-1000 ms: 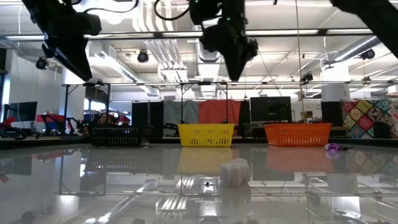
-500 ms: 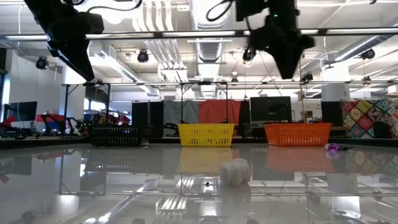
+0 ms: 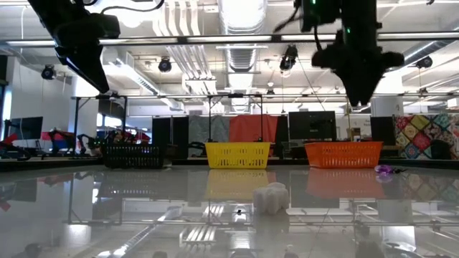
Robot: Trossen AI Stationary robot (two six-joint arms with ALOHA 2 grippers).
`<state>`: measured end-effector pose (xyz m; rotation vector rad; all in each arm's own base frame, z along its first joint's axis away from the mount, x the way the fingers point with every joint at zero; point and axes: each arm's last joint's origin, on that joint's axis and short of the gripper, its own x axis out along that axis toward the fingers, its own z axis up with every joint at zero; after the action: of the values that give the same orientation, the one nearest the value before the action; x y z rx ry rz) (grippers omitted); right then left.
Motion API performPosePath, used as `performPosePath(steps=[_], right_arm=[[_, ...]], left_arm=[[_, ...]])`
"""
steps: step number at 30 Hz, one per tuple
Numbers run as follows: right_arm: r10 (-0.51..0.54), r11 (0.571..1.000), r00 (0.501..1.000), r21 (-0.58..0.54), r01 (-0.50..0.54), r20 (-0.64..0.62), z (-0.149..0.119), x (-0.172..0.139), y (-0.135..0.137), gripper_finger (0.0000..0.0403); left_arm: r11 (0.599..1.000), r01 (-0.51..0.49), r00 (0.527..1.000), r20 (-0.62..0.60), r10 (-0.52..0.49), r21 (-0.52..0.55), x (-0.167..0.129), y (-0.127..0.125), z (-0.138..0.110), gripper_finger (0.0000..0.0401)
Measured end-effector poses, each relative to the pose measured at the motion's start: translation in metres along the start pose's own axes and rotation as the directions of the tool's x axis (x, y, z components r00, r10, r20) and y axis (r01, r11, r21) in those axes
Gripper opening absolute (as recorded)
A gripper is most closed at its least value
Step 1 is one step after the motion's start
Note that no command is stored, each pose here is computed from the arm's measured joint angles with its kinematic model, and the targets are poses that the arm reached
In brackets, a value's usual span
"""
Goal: Sort Halloween decoration
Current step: Put the black spider toy into the yellow bin
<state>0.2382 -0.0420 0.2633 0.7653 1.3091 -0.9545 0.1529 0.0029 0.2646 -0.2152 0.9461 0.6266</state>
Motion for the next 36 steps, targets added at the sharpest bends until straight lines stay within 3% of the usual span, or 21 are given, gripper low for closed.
performPosePath(steps=[7, 16, 19, 24, 36], right_arm=[[0.051, 0.992, 0.997, 0.12, -0.044, -0.057, -0.007, 0.05, -0.002, 0.0139], [-0.037, 0.929, 0.991, 0.362, 0.081, -0.127, -0.023, 0.081, -0.017, 0.0151], [-0.029, 0.908, 0.992, 0.413, 0.078, -0.123, -0.024, 0.087, -0.016, 0.0149], [0.003, 0.905, 0.995, 0.424, 0.04, -0.101, -0.022, 0.092, -0.012, 0.0146], [-0.061, 0.904, 0.981, 0.408, 0.132, -0.182, -0.024, 0.117, -0.004, 0.0144]], left_arm=[[1.0, 0.006, 1.0, -0.003, -0.006, 0.0, 0.0, 0.0, 0.0, 0.0118], [1.0, 0.011, 1.0, -0.006, -0.011, 0.0, 0.0, 0.0, 0.0, 0.0118], [1.0, 0.011, 1.0, -0.006, -0.011, 0.0, 0.0, 0.0, 0.0, 0.0118], [1.0, 0.011, 1.0, -0.006, -0.011, 0.019, 0.0, 0.0, 0.0, 0.0118], [1.0, 0.01, 1.0, -0.007, -0.01, 0.023, 0.0, 0.0, 0.0, 0.0118]])
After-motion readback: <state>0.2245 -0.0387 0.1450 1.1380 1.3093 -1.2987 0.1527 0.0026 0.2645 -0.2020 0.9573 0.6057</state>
